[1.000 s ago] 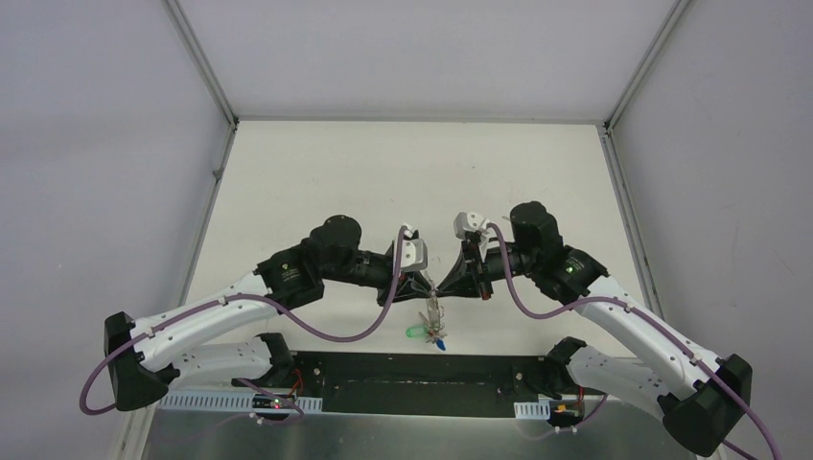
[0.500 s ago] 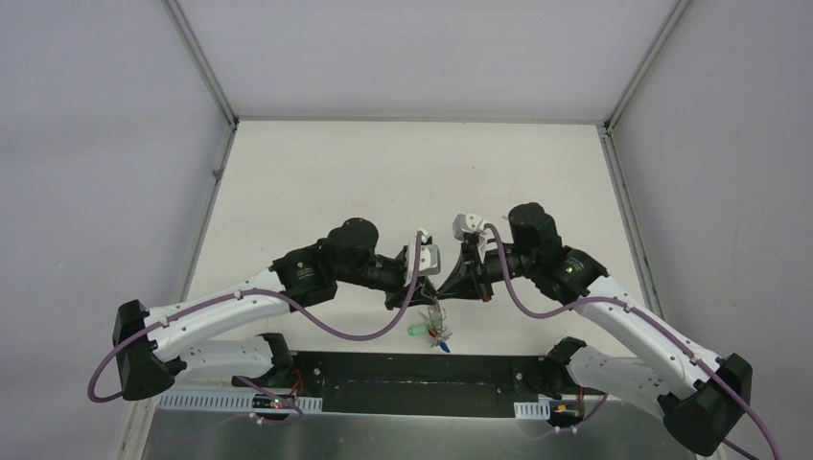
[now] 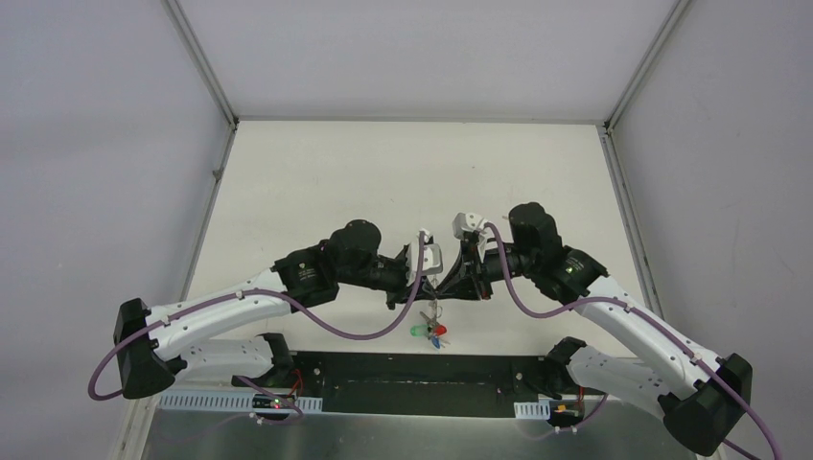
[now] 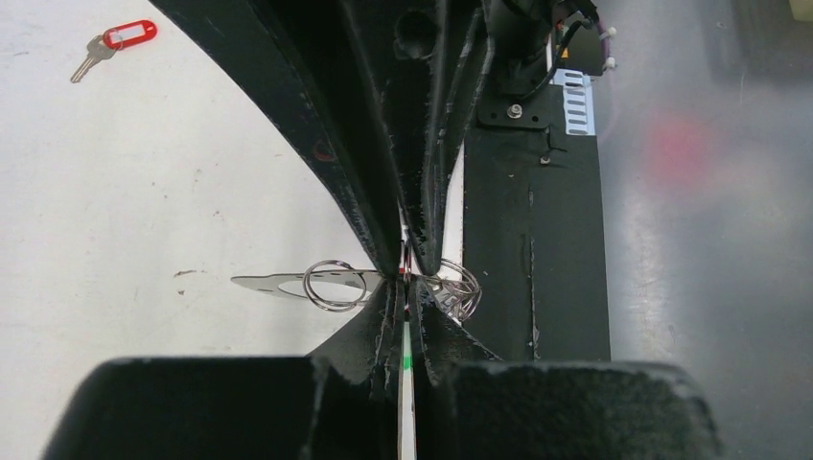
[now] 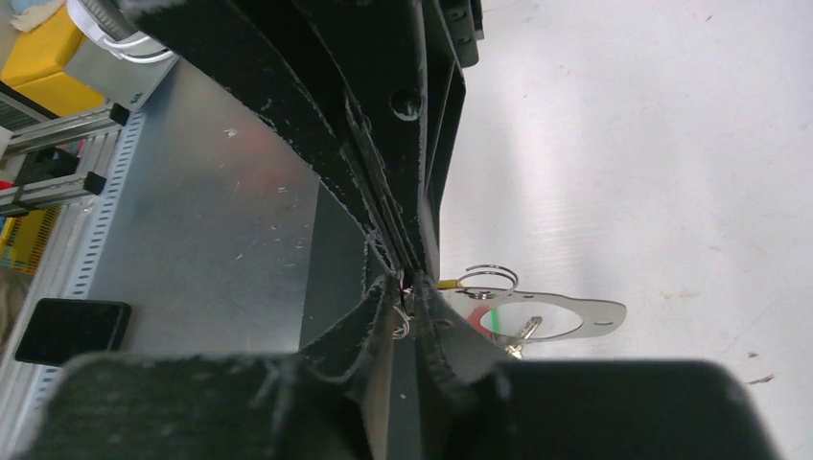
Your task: Put the keys on the keyring
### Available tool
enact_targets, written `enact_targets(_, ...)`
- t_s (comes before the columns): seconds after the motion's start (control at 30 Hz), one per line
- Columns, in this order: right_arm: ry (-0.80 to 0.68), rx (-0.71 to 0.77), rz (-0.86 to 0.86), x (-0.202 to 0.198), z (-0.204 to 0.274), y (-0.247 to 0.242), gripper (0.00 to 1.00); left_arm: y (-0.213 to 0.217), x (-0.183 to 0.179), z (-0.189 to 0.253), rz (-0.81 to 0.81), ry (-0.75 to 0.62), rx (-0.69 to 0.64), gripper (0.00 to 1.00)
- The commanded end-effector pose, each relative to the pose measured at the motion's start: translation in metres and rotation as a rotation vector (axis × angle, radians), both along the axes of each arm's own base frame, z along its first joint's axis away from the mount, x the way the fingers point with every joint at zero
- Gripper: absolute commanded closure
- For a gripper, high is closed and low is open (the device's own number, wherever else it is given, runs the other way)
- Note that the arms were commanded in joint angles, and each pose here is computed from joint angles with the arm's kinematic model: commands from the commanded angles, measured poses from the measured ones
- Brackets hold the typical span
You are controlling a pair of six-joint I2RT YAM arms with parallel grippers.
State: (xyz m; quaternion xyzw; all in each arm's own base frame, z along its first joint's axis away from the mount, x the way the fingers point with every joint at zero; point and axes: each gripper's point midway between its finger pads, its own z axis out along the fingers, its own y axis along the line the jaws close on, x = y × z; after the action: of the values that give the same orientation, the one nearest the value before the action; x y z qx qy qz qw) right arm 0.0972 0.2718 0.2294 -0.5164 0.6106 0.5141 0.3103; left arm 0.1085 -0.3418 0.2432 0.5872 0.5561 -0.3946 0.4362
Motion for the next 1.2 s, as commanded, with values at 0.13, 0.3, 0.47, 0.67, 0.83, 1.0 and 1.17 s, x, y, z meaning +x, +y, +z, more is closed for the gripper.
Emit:
enact_targets(0.13,-0.151,0.134,-0.114,0.02,0.047,0.006,0.51,0.009,0.009,0.036,0.12,-0.033,-0.15,1.0)
enact_targets(0.3,-0.185,0.171,-0.201,0.025,0.049,-0.002,0.44,0.016,0.002,0.054,0.112,-0.07,-0.32,1.0)
enact_targets(0.47,-0.179,0.236,-0.158,0.013,0.054,-0.002,0.49,0.023,-0.012,0.07,0.045,-0.144,-0.433,1.0)
enact_targets(0.67,-0.166,0.286,-0.093,0.003,0.056,0.002,0.63,0.027,-0.025,0.083,-0.031,-0.217,-0.502,1.0)
enact_targets(0.83,-0.164,0.313,-0.05,-0.001,0.06,0.005,0.69,0.026,-0.027,0.085,-0.044,-0.216,-0.504,1.0)
enact_targets(1.0,-0.162,0.338,0.011,-0.009,0.065,0.007,0.66,0.025,-0.025,0.084,-0.04,-0.211,-0.5,1.0)
enact_targets(1.17,-0.155,0.337,0.035,-0.013,0.063,0.007,0.64,0.026,-0.023,0.086,-0.024,-0.216,-0.503,1.0)
